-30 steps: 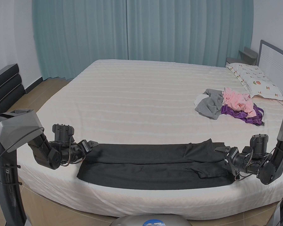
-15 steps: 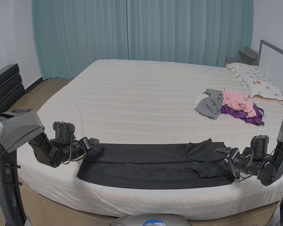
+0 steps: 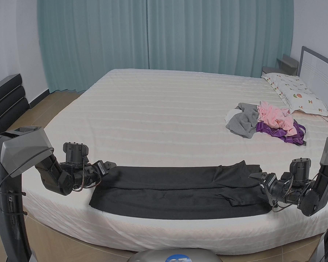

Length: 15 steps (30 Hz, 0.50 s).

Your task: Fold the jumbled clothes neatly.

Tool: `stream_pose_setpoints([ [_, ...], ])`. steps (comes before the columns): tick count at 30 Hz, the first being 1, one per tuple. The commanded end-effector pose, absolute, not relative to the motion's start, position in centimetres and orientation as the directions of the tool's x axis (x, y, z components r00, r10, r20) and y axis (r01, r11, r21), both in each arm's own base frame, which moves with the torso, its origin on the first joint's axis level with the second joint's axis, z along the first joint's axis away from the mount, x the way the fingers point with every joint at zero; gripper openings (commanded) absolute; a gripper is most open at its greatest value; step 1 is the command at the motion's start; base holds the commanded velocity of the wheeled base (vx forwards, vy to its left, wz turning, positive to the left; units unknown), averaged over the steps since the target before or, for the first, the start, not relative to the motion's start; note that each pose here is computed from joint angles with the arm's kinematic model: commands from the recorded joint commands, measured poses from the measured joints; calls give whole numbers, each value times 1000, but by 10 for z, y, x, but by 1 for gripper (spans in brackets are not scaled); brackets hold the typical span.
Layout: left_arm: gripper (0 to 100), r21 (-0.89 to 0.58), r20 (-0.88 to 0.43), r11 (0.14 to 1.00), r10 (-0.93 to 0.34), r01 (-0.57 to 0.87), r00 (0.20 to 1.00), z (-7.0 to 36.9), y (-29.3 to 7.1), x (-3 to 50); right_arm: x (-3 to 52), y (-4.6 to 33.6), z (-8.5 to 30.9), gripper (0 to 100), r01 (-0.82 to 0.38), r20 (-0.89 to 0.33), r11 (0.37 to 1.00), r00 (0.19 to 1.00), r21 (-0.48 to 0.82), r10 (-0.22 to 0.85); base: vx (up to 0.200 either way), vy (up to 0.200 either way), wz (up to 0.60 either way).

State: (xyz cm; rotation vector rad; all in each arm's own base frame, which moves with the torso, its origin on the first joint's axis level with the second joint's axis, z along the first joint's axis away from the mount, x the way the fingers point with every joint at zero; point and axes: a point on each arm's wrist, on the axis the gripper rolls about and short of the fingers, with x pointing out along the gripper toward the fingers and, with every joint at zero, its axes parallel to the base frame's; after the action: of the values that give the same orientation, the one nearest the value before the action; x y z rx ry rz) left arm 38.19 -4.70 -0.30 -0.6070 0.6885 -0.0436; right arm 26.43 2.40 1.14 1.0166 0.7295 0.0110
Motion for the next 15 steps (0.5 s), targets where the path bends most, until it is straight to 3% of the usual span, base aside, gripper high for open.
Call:
stream_pose_setpoints([
  [1, 100, -522, -629, 831, -224, -191, 744, -20, -44, 376, 264, 24, 10, 100, 321, -553, 547, 764, 773, 333, 0, 0, 0],
  [14, 100, -485, -651, 861, -238, -153, 721, -23, -51, 366, 264, 23, 10, 100, 323, -554, 546, 764, 773, 331, 0, 0, 0],
  [15, 0, -484, -651, 861, -236, -155, 721, -23, -50, 366, 264, 23, 10, 100, 322, -553, 546, 765, 773, 331, 0, 0, 0],
])
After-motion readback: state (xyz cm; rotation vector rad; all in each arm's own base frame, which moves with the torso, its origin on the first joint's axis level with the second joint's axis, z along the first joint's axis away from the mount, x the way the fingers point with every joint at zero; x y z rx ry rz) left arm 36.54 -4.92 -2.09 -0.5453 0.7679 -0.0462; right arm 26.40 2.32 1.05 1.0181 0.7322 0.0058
